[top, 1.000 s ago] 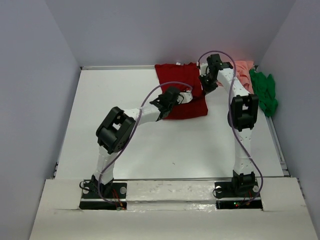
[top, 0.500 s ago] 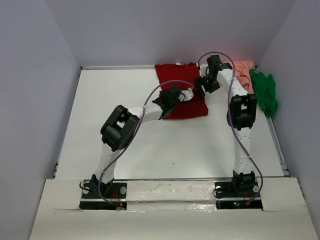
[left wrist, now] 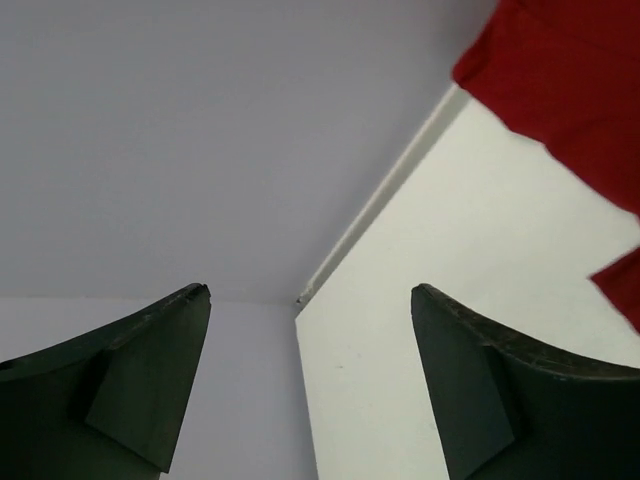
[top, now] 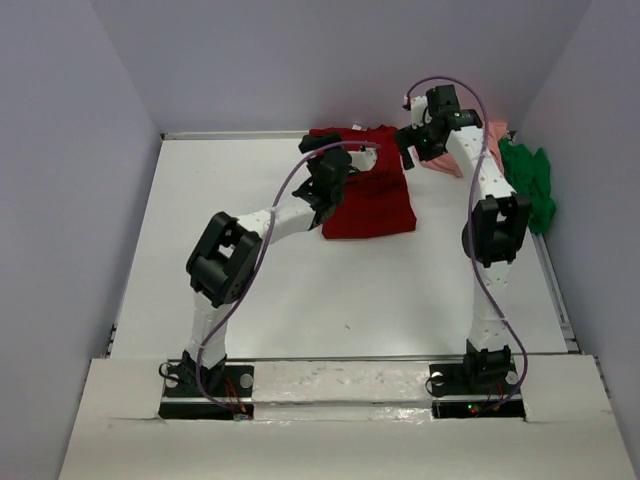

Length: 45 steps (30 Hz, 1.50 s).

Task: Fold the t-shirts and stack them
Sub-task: Fold the folded rectangular tshirt in 1/3 of the way

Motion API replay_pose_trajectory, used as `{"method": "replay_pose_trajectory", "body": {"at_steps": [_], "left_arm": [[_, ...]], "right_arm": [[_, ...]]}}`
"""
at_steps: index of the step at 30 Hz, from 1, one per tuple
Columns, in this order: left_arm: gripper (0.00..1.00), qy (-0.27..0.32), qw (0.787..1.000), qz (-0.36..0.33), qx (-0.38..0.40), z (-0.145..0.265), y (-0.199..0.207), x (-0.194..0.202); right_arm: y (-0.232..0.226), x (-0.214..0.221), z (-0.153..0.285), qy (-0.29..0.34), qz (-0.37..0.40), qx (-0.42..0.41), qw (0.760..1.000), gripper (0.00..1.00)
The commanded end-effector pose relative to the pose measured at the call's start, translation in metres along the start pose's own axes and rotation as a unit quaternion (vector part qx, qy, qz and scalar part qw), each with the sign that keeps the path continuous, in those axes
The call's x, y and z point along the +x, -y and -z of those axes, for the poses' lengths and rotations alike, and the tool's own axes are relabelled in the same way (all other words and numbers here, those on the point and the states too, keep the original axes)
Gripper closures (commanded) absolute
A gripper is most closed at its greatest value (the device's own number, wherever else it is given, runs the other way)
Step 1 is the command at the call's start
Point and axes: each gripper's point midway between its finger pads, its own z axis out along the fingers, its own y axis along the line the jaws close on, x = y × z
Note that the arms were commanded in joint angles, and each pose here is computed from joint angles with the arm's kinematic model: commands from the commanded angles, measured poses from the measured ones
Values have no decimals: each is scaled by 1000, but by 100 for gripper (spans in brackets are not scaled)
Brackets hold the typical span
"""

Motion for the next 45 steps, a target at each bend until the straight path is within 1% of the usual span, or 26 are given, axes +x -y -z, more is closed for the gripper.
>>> {"method": "replay_pose_trajectory", "body": {"at_steps": [1, 3, 4, 5, 6, 7, 8, 9, 11, 12, 13, 16, 19, 20, 21, 22, 25, 27, 30, 31, 32, 34, 35, 39, 41, 45], "left_arm": [[1, 17, 983, 122, -133, 42, -148, 2], [1, 17, 984, 146, -101, 48, -152, 14], [1, 3, 982, 179, -54, 58, -143, 27], [1, 21, 982, 190, -8, 60, -132, 26], [1, 6, 981, 193, 23, 62, -116, 45], [1, 4, 980, 193, 53, 78, -108, 54], [1, 20, 979, 187, 81, 87, -98, 53], [1, 6, 979, 164, 118, 97, -66, 73], [2, 30, 978, 151, 139, 122, -66, 84], [4, 39, 973, 142, 176, 129, -44, 96], [8, 34, 974, 146, 170, 133, -54, 113], [16, 3, 973, 158, 169, 136, -47, 147], [32, -37, 964, 179, 191, 143, -28, 169], [43, -32, 959, 187, 212, 148, -20, 169], [47, -34, 952, 202, 228, 152, -9, 171], [59, -6, 943, 214, 254, 159, -4, 165], [84, 19, 940, 234, 247, 169, -8, 171], [93, 19, 940, 238, 244, 174, -9, 177], [90, 33, 936, 245, 250, 183, -6, 179], [84, 35, 935, 247, 253, 184, -4, 180], [73, 44, 932, 255, 256, 186, -4, 178], [69, 43, 929, 265, 255, 188, -2, 186], [62, 48, 927, 271, 256, 192, 0, 186], [59, 59, 927, 275, 249, 199, 2, 192], [52, 61, 929, 279, 236, 202, -3, 197], [47, 59, 930, 284, 227, 208, -1, 206]], "right_arm": [[14, -59, 115, 143, 4, 50, 988, 0], [9, -52, 131, 152, 3, 49, 987, 0], [5, -53, 151, 170, -2, 48, 984, 0], [-3, -32, 140, 143, -7, 32, 989, 1], [-13, -23, 140, 134, -7, 11, 991, 6], [-19, -11, 144, 121, -11, 0, 993, 23], [-24, -2, 142, 110, -13, -9, 994, 33], [-33, 22, 131, 77, -17, -26, 997, 60], [-41, 44, 126, 52, -22, -37, 998, 81], [-45, 52, 132, 52, -15, -42, 998, 91], [-51, 74, 123, 28, -19, -49, 998, 100], [-57, 107, 119, 8, -12, -48, 999, 100], [-63, 119, 119, 5, -6, -57, 998, 100], [-66, 125, 118, 1, -7, -62, 998, 100], [-70, 127, 117, 5, -7, -72, 997, 100], [-73, 128, 116, 14, -9, -75, 997, 100], [-84, 137, 111, 23, -11, -97, 995, 100], [-82, 147, 103, 17, -3, -90, 996, 100], [-81, 162, 87, 14, -4, -77, 997, 100], [-82, 165, 83, 13, -6, -80, 997, 100], [-83, 169, 78, 5, -5, -84, 996, 100], [-80, 165, 77, 3, -5, -79, 997, 100], [-81, 163, 75, 2, -3, -85, 996, 100], [-82, 148, 67, -14, -8, -106, 994, 100], [-78, 136, 66, -14, -7, -106, 994, 100], [-74, 122, 57, -12, -2, -109, 994, 100]]}}
